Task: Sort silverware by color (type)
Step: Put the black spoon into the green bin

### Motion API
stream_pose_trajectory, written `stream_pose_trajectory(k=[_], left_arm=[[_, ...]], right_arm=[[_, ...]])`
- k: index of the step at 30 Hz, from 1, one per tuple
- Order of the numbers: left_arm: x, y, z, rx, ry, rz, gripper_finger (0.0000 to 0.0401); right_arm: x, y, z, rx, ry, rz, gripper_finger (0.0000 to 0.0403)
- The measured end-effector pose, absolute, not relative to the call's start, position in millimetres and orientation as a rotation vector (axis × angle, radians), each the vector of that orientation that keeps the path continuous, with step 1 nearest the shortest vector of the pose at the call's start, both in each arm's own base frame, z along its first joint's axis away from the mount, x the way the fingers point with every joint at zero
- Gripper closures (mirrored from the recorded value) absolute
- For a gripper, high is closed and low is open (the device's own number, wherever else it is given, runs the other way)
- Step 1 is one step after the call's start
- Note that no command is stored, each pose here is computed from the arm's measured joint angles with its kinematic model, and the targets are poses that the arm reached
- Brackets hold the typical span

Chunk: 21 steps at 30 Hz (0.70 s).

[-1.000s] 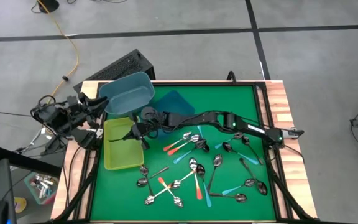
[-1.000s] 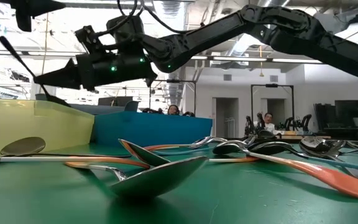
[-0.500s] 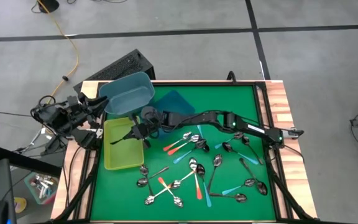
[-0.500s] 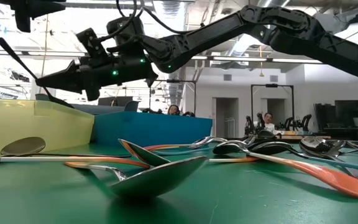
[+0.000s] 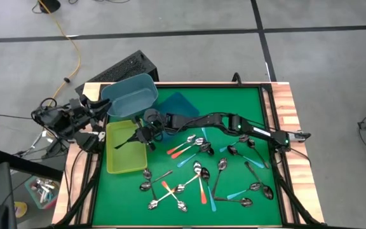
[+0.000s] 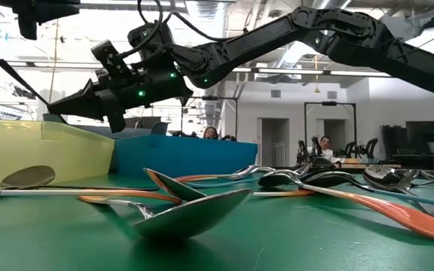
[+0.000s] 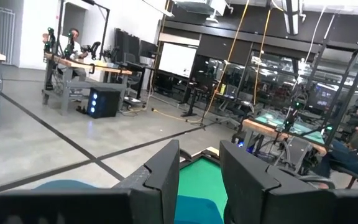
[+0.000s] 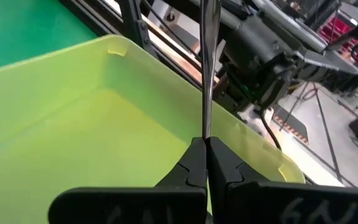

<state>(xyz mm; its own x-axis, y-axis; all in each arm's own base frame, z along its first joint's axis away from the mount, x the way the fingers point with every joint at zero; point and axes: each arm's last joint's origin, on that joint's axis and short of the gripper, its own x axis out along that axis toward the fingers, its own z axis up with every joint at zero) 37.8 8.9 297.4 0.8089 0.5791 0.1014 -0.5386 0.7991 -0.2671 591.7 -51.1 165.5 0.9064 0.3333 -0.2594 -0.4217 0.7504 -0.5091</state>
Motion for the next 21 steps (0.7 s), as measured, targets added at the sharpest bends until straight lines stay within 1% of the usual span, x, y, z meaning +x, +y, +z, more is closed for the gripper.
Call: stream_pose_trajectory(k=[10, 21], left_arm=[[37.8, 8.8, 297.4, -0.233, -0.182, 0.603, 0.0301], [37.8, 8.9, 297.4, -0.234, -0.183, 0.603, 0.0301]], right_arm=[[590.8, -52.7, 162.8, -0.584, 0.190, 0.410, 0.0384], [590.9, -53.1, 162.8, -0.586, 0.195, 0.396, 0.0331]])
